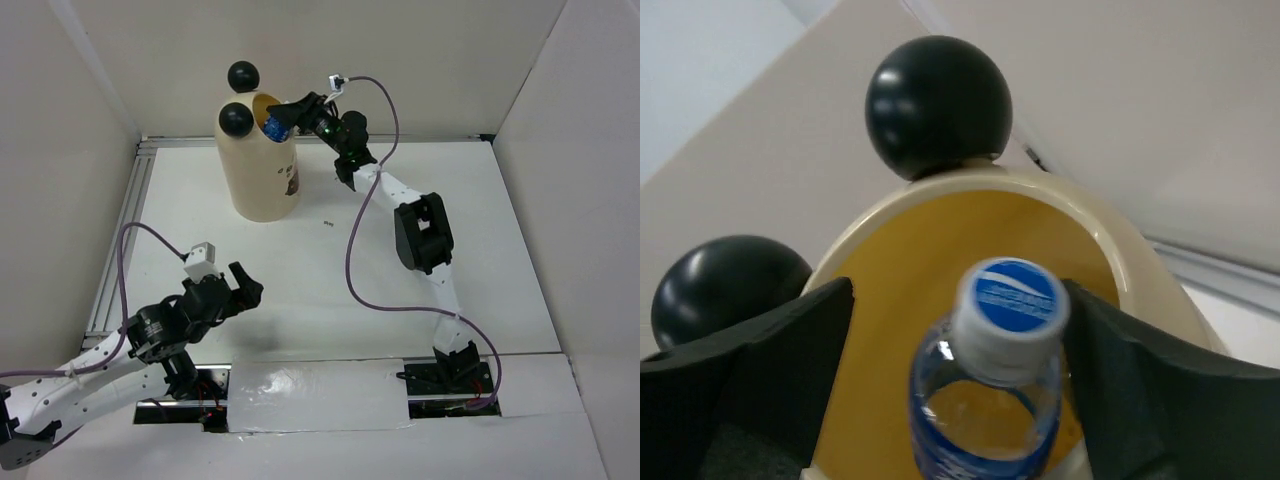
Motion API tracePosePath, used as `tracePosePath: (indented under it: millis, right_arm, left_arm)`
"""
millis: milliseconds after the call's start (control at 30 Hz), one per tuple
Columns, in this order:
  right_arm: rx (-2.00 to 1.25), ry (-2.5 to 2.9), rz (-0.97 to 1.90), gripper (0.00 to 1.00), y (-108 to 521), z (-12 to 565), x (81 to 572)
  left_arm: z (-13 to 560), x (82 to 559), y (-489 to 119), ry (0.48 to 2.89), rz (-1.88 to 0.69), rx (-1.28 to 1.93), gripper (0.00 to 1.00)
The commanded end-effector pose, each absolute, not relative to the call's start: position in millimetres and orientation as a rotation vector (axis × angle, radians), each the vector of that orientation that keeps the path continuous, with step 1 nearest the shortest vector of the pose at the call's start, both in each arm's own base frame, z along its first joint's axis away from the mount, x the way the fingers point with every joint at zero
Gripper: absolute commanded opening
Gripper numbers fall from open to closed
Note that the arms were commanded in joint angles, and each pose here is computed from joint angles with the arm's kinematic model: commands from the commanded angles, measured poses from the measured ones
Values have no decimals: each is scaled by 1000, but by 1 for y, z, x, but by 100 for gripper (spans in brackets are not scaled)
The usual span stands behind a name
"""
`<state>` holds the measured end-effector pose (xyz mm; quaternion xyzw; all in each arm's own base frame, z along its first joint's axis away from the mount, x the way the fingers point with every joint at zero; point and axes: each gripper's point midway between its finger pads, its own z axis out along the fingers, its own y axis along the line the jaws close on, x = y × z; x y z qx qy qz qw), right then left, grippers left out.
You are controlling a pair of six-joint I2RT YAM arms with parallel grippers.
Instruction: Put the plastic bottles in the bin
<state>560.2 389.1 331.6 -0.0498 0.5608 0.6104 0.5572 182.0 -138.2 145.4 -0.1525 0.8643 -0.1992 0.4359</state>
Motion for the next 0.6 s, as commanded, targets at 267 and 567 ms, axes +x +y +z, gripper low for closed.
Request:
tracePosePath:
  millis: [267, 567]
  right_arm:
    - [-404, 1088, 1266, 100, 390, 438, 495]
    - [-396, 1227, 789, 100, 350, 473, 527]
  left_arm:
    - [164, 187, -143, 2066, -585, -406, 100]
    - [174, 191, -147, 2019, -614, -370, 100]
